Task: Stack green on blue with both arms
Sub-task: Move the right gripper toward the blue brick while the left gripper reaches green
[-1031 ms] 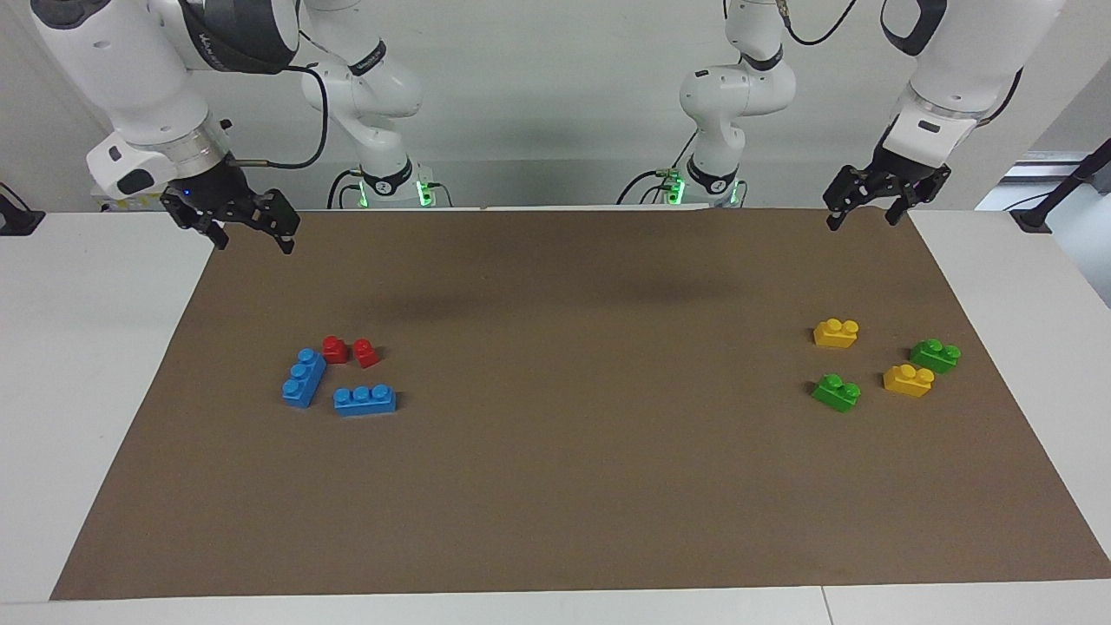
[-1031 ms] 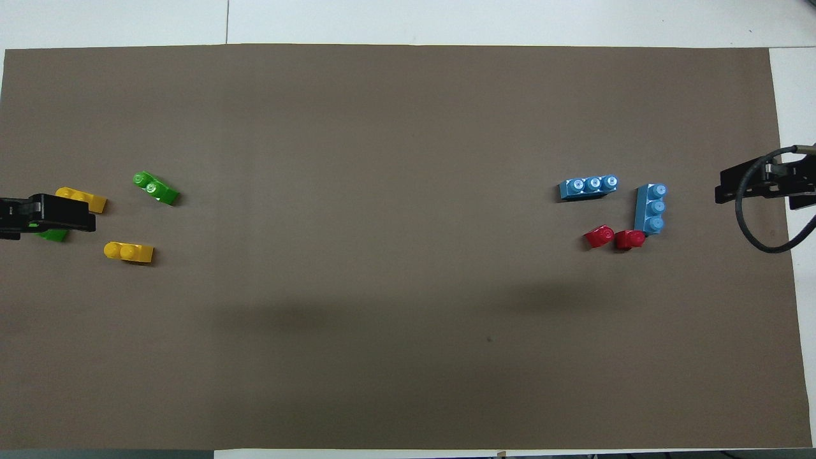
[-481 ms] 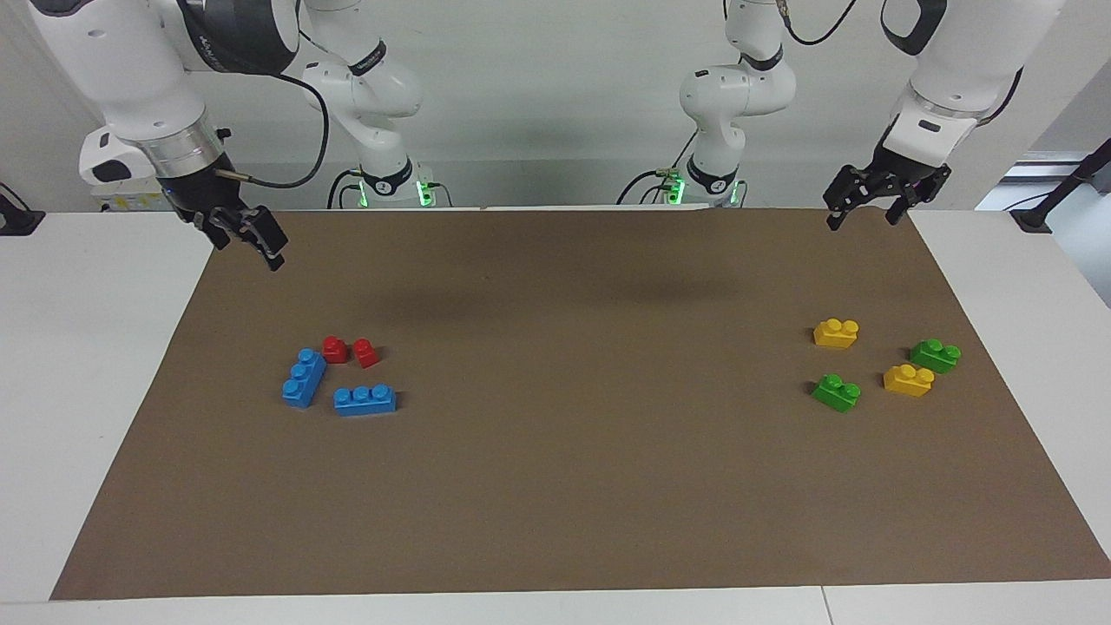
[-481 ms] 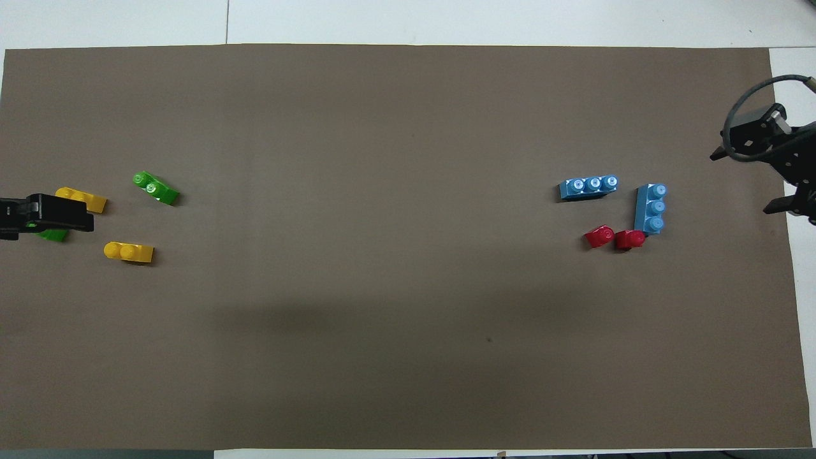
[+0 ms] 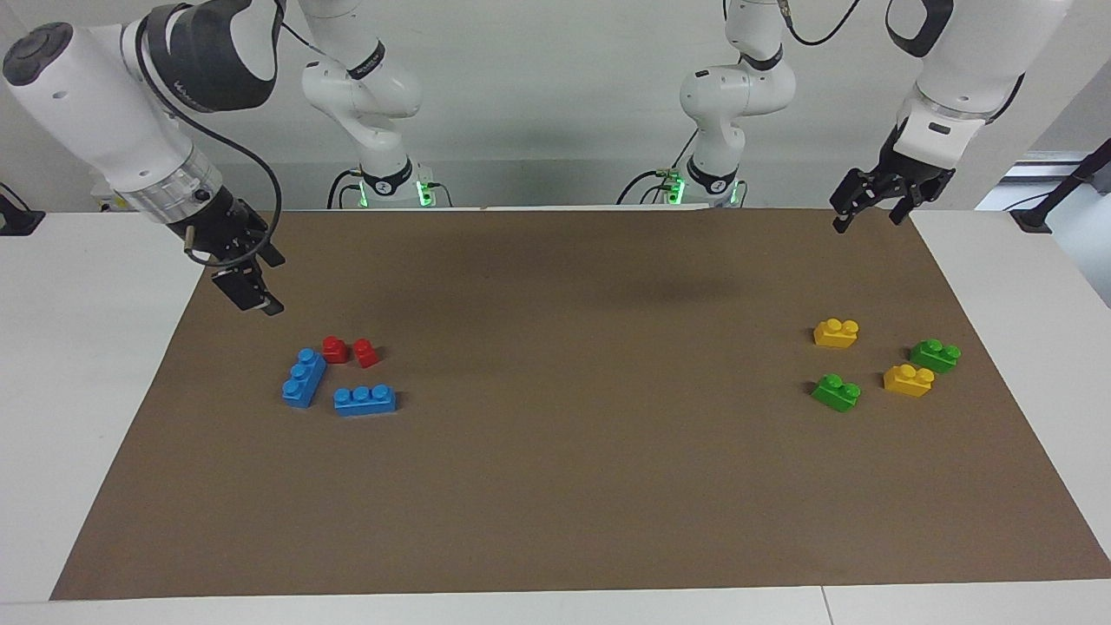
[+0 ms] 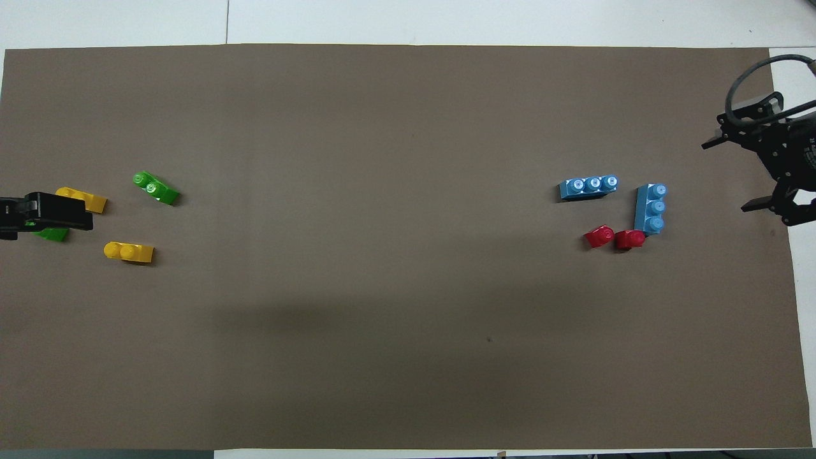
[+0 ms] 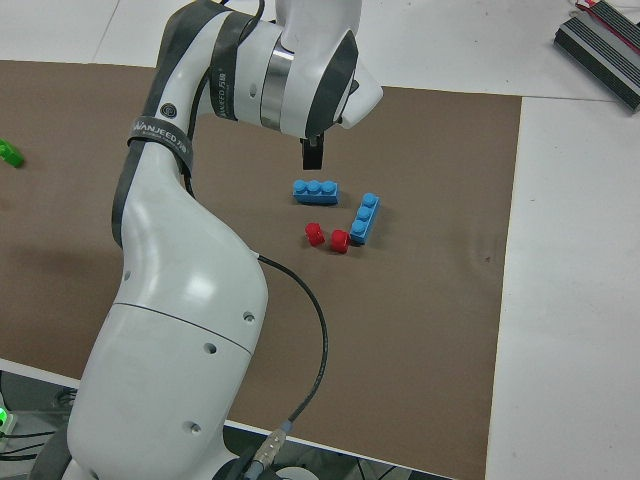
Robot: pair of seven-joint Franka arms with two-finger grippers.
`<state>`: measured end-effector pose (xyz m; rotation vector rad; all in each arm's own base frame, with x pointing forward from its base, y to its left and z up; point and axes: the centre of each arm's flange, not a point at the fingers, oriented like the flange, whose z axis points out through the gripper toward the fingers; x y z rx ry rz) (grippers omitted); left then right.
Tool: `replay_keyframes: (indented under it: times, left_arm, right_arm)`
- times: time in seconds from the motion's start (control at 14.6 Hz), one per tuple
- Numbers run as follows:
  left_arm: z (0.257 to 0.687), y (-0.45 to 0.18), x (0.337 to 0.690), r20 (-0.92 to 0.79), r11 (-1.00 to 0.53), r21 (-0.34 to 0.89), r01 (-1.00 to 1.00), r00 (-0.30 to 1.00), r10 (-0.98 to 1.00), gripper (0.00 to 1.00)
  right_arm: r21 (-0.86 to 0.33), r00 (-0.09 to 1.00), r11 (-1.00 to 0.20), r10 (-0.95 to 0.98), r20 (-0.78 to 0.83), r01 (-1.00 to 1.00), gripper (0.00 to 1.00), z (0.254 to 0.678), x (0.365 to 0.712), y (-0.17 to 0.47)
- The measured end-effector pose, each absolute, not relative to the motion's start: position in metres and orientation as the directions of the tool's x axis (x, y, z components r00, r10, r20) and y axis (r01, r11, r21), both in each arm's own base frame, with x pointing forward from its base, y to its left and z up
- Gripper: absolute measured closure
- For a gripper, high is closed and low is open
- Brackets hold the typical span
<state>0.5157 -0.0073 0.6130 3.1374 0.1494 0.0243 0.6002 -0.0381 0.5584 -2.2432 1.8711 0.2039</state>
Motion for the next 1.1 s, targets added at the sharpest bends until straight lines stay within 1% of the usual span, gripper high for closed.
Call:
replay_keyframes:
  times: [0.21, 0.41, 0.82, 1.1]
  left_arm:
    - [0.609, 0.003, 0.513, 0.011, -0.990, 0.001, 0.138, 0.990, 0.138, 0.00]
    - [0.606, 0.006, 0.509, 0.008, -0.978, 0.000, 0.210, 0.978, 0.210, 0.00]
    - [0.597, 0.005, 0.504, 0.002, -0.947, -0.002, 0.322, 0.947, 0.322, 0.00]
    - [0.585, 0.003, 0.503, 0.002, -0.888, -0.002, 0.460, 0.888, 0.460, 0.00]
  right_arm:
    - [-0.062, 0.136, -0.123, -0.948, -0.287, -0.990, 0.00, 0.533, 0.616, -0.047]
    - [-0.036, 0.113, -0.107, -0.945, -0.307, -0.994, 0.00, 0.505, 0.632, -0.054]
    - [0.000, 0.092, -0.097, -0.944, -0.318, -0.995, 0.00, 0.465, 0.647, -0.058]
    - [0.032, 0.077, -0.093, -0.942, -0.327, -0.995, 0.00, 0.432, 0.655, -0.058]
